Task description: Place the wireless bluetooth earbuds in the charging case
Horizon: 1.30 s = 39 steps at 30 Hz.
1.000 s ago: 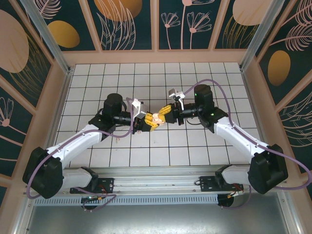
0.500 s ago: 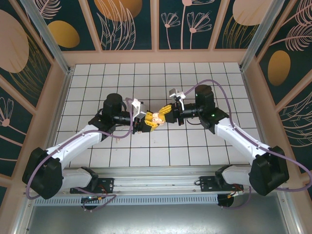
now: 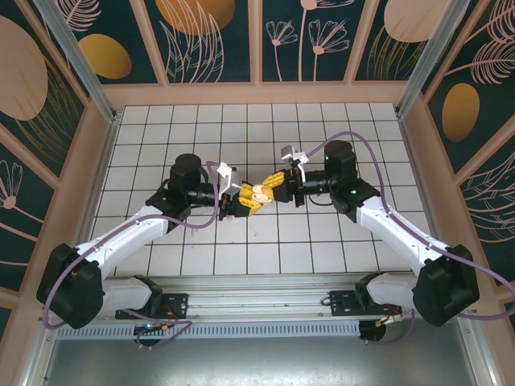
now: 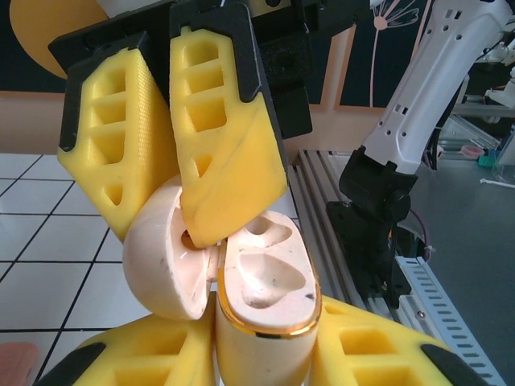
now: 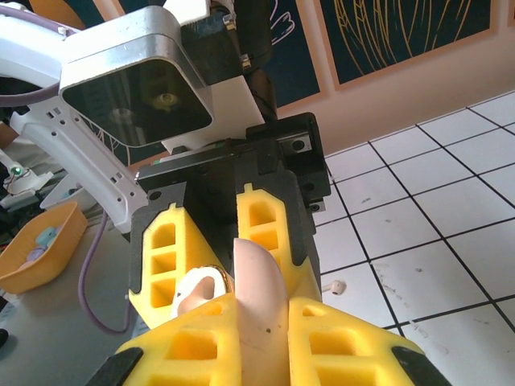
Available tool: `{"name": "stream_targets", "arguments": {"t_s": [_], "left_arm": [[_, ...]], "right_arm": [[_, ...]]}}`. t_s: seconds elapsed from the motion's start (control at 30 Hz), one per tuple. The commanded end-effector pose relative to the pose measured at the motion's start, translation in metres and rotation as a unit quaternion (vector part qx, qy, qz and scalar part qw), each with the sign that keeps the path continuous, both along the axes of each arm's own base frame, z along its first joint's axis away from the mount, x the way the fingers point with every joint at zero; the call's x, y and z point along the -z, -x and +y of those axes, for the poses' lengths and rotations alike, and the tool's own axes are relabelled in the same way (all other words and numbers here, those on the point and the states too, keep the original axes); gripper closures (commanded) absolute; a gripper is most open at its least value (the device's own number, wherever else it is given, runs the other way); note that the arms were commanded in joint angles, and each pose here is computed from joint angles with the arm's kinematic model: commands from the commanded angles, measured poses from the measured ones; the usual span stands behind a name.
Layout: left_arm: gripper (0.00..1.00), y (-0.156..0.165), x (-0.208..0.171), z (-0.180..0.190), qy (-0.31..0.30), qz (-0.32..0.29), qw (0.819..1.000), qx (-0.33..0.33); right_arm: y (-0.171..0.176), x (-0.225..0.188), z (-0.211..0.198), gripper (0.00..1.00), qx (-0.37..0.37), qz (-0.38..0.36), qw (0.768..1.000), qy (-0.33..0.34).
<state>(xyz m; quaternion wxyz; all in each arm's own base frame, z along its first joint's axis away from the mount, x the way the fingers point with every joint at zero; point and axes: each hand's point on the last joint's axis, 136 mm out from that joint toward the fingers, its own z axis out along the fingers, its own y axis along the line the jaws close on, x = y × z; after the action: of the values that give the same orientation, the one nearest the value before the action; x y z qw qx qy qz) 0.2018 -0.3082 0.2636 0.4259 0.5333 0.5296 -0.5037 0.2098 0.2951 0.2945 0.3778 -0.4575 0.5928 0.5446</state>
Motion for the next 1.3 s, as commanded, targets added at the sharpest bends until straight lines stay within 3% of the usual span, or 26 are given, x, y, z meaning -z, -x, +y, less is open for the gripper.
{"name": "stream_targets", "arguments": {"t_s": [0.0, 0.13, 0.37, 0.63, 0.9, 1.13, 1.27], "left_arm": [[0.75, -0.003, -0.002, 0.000, 0.000, -0.004, 1.000, -0.004], [0.79, -0.001, -0.002, 0.000, -0.001, -0.003, 1.000, -0.001], [0.81, 0.001, -0.002, 0.002, -0.003, -0.009, 1.000, -0.002], [0.81, 0.001, 0.004, 0.002, -0.003, 0.006, 1.000, -0.002], [0.84, -0.018, 0.016, 0.020, 0.009, 0.026, 0.998, -0.052], [0.85, -0.042, 0.034, 0.045, 0.029, 0.064, 0.988, -0.136], [0.84, -0.055, 0.045, 0.061, 0.038, 0.086, 0.979, -0.180]], "right_arm": [[0.013, -0.021, -0.001, 0.88, -0.018, -0.040, 0.999, -0.024], [0.012, -0.020, -0.001, 0.88, -0.015, -0.038, 0.999, -0.022], [0.006, -0.017, -0.001, 0.64, 0.004, -0.033, 0.999, -0.022], [0.007, -0.027, -0.002, 0.50, 0.007, -0.042, 0.999, -0.031], [-0.012, -0.040, -0.006, 0.44, 0.078, -0.032, 0.996, -0.025], [-0.049, -0.038, -0.011, 0.44, 0.186, 0.037, 0.982, 0.011], [-0.054, -0.035, -0.010, 0.44, 0.207, 0.066, 0.976, 0.028]]}}
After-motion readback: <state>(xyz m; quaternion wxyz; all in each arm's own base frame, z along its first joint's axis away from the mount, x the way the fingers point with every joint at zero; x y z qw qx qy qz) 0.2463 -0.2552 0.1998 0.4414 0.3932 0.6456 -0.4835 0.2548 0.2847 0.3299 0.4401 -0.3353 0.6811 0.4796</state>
